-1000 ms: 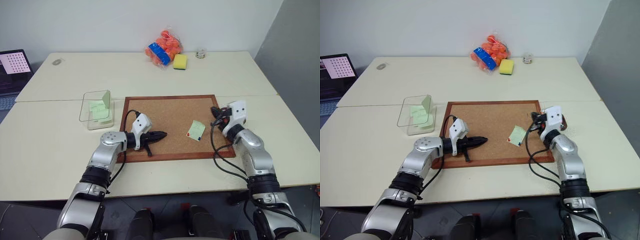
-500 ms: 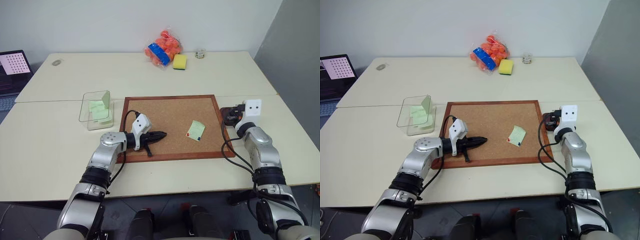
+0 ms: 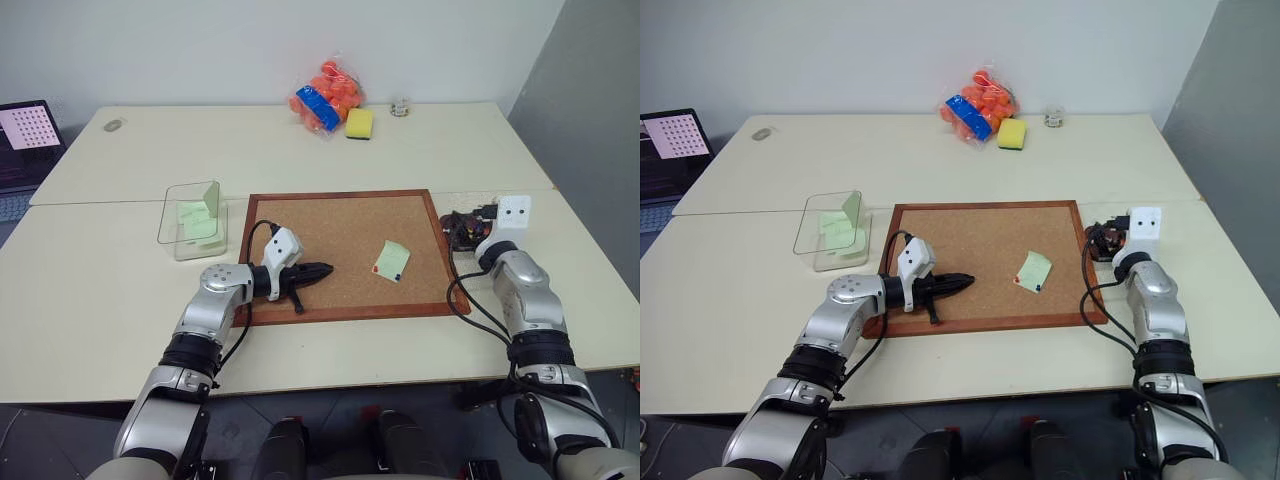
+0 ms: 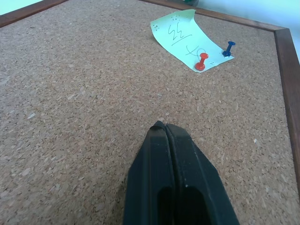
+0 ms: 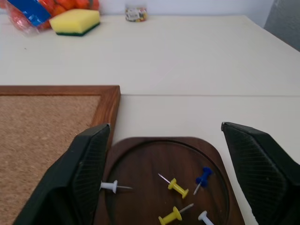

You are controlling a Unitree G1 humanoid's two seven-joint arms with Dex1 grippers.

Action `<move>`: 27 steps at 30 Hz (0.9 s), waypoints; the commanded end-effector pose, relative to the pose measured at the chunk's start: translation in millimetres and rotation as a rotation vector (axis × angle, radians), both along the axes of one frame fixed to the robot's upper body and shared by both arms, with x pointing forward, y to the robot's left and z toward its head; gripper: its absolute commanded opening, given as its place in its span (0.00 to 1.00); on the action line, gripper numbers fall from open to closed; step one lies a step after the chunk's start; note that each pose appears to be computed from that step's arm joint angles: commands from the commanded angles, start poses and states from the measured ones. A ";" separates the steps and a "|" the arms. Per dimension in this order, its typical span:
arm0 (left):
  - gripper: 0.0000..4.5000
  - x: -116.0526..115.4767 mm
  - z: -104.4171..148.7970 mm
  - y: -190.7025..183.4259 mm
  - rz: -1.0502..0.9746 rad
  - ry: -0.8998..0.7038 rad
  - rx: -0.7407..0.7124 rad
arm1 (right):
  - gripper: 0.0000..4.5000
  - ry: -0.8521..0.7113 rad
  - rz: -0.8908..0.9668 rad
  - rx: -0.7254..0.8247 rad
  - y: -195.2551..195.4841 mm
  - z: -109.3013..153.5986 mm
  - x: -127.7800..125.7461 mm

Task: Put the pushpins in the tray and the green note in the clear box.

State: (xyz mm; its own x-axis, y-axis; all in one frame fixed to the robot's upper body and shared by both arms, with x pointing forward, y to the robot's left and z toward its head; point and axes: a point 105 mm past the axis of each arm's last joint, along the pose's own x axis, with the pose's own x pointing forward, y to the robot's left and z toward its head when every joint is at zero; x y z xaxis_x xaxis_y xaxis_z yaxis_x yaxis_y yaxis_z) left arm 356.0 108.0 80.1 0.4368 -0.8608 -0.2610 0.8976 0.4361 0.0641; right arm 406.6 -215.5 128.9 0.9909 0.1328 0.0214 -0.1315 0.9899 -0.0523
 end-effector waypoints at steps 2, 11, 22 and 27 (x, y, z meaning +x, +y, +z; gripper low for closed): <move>0.00 -3.6 -13.2 6.4 0.012 0.049 0.026 | 0.97 -0.086 0.362 -0.009 47.4 16.7 -38.9; 0.00 -3.6 -13.8 6.5 0.011 0.049 0.031 | 0.97 -0.079 0.664 -0.126 90.0 4.1 -85.9; 0.00 -0.9 -11.6 6.0 0.014 0.039 0.036 | 0.97 0.013 0.744 -0.107 113.3 -29.9 -82.0; 0.00 -1.6 -11.5 8.8 0.021 0.038 0.038 | 0.97 0.045 0.747 -0.111 112.6 -40.4 -80.0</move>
